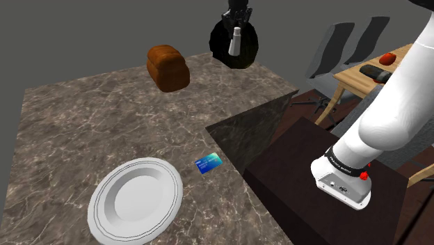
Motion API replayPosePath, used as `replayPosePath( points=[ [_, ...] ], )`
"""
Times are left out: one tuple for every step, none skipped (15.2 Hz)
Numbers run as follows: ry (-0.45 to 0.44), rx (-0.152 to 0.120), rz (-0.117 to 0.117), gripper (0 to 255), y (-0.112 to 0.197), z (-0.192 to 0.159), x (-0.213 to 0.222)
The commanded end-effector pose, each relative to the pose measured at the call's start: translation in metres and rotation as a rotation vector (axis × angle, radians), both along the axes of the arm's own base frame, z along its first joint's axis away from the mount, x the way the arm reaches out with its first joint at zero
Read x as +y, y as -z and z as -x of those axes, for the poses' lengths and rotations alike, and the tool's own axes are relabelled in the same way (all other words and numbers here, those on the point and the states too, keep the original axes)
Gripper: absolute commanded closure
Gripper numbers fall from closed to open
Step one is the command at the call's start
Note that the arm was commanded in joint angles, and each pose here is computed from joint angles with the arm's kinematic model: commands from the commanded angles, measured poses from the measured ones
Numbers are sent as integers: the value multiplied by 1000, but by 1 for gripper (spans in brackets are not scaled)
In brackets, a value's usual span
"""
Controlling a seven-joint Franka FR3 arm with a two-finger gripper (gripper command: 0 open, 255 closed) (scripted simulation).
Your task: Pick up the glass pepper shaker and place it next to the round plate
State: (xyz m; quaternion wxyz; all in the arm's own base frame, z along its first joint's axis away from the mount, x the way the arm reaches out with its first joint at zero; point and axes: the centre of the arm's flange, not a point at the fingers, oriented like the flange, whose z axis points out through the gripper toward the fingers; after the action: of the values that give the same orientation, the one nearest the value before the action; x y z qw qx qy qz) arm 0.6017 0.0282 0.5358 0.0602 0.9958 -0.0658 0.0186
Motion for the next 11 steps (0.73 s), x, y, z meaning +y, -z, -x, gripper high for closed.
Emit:
replayPosePath(
  points=[
    [1,0,0,255,0,12,23],
    [1,0,0,255,0,18,35],
    [1,0,0,255,0,23,47],
    [1,0,0,255,0,29,59],
    [1,0,0,255,0,34,71],
    [1,0,0,255,0,40,83],
    [1,0,0,255,-1,46,95],
    [1,0,0,255,-1,51,106],
    [1,0,0,255,-1,57,118],
    [1,0,0,255,-1,62,130],
    [1,0,0,255,-1,68,142]
  ],
)
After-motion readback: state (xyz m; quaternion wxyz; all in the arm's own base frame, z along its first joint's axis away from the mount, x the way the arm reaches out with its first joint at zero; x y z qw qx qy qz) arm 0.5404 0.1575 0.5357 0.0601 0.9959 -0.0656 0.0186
